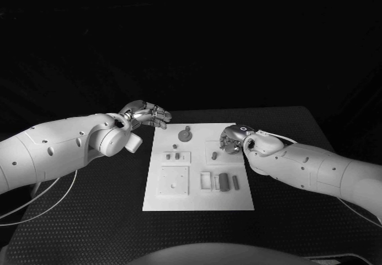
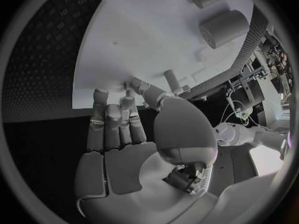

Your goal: Assemble the parts on the task board

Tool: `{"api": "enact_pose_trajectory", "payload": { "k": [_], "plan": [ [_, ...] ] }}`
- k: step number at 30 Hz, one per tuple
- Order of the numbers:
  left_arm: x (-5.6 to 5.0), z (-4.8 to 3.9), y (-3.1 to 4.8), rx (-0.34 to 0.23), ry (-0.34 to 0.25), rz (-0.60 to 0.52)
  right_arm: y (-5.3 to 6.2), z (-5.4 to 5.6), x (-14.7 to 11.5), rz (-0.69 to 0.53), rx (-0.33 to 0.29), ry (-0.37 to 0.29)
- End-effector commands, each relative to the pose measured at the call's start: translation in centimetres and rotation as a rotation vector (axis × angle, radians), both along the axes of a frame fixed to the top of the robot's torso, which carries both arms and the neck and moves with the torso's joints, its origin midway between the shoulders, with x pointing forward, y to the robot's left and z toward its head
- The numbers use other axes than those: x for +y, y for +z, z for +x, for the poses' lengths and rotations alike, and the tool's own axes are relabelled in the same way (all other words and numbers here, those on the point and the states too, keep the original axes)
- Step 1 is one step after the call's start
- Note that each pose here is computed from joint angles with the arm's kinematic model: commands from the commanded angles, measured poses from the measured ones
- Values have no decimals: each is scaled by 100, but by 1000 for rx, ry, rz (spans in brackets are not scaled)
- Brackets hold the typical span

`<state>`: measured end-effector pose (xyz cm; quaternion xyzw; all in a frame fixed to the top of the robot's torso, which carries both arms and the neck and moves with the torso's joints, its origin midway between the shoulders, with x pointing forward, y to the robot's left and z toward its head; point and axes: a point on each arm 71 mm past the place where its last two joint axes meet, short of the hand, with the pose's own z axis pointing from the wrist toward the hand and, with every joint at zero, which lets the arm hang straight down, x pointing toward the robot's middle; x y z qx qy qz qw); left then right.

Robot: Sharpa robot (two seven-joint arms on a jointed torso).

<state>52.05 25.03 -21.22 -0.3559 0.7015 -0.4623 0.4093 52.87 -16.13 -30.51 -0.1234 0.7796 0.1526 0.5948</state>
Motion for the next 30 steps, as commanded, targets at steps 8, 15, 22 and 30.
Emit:
{"api": "enact_pose_trajectory", "payload": {
  "k": [8,15,22,30],
  "plan": [
    [-32,-6,10,0,-16,-8,-193,-70,-81,-115,55,60],
    [-38,-8,10,1,-18,-9,-177,-61,-81,-102,30,59],
    [-33,-9,10,1,-18,-8,-132,-70,-84,-51,-12,49],
    [-33,-15,11,2,-18,-8,-52,-74,-89,4,-70,42]
  ]
}}
